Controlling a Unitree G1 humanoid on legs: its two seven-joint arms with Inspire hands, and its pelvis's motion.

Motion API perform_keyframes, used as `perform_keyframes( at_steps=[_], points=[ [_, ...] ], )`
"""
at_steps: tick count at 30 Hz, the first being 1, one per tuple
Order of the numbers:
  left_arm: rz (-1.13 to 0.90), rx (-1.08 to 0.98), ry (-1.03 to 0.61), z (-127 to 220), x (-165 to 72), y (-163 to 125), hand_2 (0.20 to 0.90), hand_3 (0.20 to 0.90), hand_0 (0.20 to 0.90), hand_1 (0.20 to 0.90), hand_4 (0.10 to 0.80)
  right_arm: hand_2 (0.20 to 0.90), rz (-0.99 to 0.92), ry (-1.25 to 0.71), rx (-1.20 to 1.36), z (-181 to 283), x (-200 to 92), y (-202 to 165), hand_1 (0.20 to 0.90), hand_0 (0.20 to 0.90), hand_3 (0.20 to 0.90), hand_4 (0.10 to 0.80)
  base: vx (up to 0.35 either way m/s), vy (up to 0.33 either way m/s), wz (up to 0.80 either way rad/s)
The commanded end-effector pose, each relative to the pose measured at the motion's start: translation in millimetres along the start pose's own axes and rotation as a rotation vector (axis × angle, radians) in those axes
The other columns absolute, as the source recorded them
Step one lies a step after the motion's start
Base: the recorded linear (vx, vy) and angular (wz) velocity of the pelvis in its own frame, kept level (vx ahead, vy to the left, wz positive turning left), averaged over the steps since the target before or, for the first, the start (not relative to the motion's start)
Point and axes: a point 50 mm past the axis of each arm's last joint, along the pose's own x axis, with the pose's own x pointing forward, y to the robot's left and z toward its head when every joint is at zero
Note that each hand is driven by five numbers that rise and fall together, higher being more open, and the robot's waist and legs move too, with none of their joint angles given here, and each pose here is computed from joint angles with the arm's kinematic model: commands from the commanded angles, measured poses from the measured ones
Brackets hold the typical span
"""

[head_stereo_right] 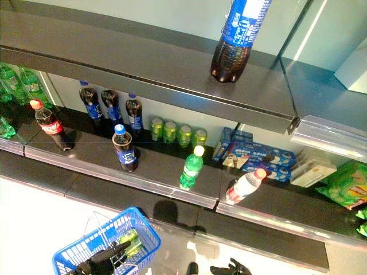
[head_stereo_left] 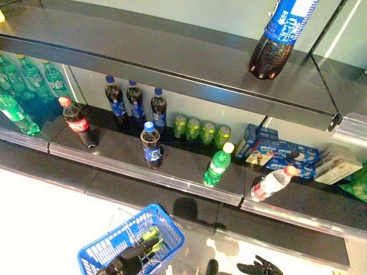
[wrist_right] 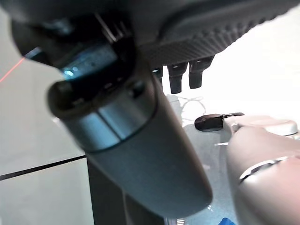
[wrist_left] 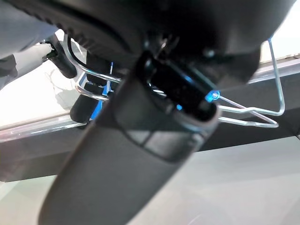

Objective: Pick up the drink and place into the basket.

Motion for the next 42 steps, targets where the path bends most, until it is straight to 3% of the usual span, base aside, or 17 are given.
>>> perform_keyframes(
  at_steps=[1,13,23,42],
  points=[
    [-0.248,-0.005,-0.126,26.7,18.0,-43.1,0.3,0.2,0.3,0.3,0.1,0.9,-0.03,-0.064,-0.012,20.8,1.7,-11.4,0.9,0.9,0.9,0.8,0.04,0.05,0.12],
    [-0.238,-0.034,-0.148,23.7,13.9,-35.2,0.3,0.2,0.3,0.3,0.1,0.9,-0.023,-0.05,-0.05,16.6,1.0,-13.2,0.9,0.9,0.9,0.8,0.045,-0.068,0.1],
    [-0.239,-0.04,-0.082,-2.1,17.7,-38.5,0.3,0.2,0.3,0.3,0.1,0.9,-0.071,-0.057,-0.058,18.8,-0.7,-24.6,0.9,0.9,0.9,0.8,0.034,-0.086,0.37],
    [-0.218,-0.048,-0.099,-0.3,13.1,-29.3,0.3,0.2,0.3,0.3,0.1,0.9,-0.064,-0.056,-0.065,15.6,-1.9,-27.0,0.9,0.9,0.9,0.8,0.022,0.019,0.06]
  ],
)
